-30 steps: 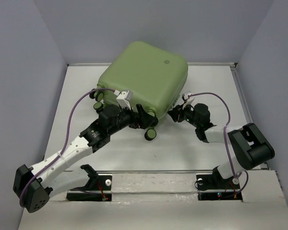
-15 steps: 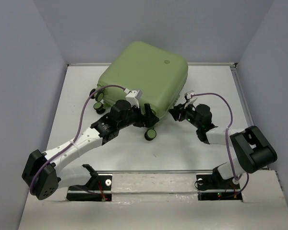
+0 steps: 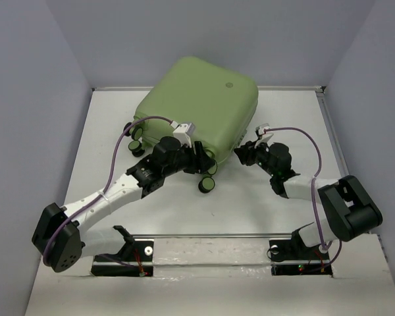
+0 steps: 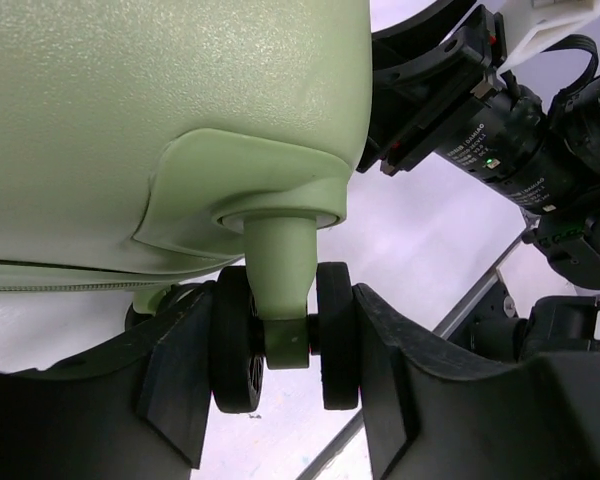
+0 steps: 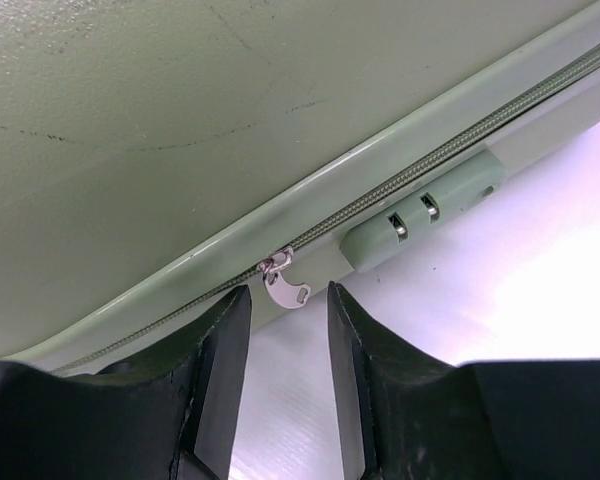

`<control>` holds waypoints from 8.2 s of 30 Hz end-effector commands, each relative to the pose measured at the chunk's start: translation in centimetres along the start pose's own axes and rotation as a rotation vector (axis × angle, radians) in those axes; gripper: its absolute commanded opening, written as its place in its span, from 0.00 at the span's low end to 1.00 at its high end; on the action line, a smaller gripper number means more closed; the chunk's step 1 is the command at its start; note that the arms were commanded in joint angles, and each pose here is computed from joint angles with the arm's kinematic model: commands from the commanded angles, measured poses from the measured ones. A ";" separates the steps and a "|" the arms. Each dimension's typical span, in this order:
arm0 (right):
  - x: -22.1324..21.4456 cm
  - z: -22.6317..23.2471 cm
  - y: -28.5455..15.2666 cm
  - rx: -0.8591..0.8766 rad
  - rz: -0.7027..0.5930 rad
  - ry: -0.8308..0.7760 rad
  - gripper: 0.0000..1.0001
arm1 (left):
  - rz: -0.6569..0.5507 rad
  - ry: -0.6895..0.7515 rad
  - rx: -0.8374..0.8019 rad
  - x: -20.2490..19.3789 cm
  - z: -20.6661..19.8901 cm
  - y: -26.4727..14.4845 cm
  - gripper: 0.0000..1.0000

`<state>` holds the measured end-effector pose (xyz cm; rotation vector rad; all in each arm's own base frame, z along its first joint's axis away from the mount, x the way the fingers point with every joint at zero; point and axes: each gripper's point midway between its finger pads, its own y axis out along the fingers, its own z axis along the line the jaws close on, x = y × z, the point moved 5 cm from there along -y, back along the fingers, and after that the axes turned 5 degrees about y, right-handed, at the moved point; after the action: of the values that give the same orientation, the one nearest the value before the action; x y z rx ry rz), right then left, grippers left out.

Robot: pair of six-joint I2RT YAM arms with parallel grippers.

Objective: Pack the luggage

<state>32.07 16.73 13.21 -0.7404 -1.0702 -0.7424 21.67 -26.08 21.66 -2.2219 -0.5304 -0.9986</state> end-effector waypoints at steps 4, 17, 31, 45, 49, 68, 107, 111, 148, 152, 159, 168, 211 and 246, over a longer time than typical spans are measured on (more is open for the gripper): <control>1.7 0.2 -0.2 -0.016 -0.050 0.005 0.42 | -0.016 0.004 -0.067 0.2 -1.0 0.7 0.66; 2.1 -0.1 -1.2 0.107 -0.006 0.023 0.42 | -0.125 -0.011 -0.126 2.1 -1.6 -2.9 0.06; 1.0 2.5 0.1 0.321 0.085 0.014 0.51 | -0.114 -0.051 -0.166 0.9 -1.2 -3.3 0.06; 2.2 1.5 2.1 0.245 -0.010 -0.011 0.39 | -0.115 -0.046 -0.175 0.8 -1.2 -3.6 0.06; 2.6 1.0 2.1 0.196 -0.045 -0.010 0.28 | -0.112 -0.046 -0.179 0.8 -1.3 -3.5 0.06; -4.4 11.8 -3.2 0.308 0.096 0.186 0.07 | -0.184 -0.023 -0.357 7.9 -6.3 -0.8 0.06; -5.7 19.2 -8.2 0.222 0.180 0.164 0.07 | -0.226 0.012 -0.346 13.5 -6.4 -0.8 0.06; -3.6 13.8 -9.1 0.122 0.140 0.162 0.18 | -0.233 0.001 -0.320 11.4 -5.2 -1.9 0.06; 1.0 9.0 1.6 0.330 0.024 -0.088 0.55 | -0.170 -0.046 -0.263 4.0 -1.2 -2.1 0.06; 1.8 9.7 1.1 0.369 -0.018 -0.067 0.48 | -0.169 -0.047 -0.266 3.9 -1.2 -2.1 0.06; 2.5 9.3 0.5 0.315 -0.056 -0.019 0.07 | -0.166 -0.054 -0.276 3.9 -1.3 -1.8 0.06; -2.4 14.7 -3.1 0.348 0.073 0.057 0.07 | -0.204 -0.019 -0.331 8.0 -3.4 -0.6 0.06; -4.4 13.4 -13.9 0.136 -0.012 0.348 0.14 | -0.115 0.164 0.567 6.0 11.0 -12.4 0.99; 0.7 5.3 -12.7 -0.463 -0.041 0.257 0.28 | 0.034 0.214 0.443 5.9 12.9 -6.2 0.06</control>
<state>16.69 16.93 14.15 -0.9590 -0.6993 -0.8935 27.77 -11.34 19.49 -1.6663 -0.4533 -0.8799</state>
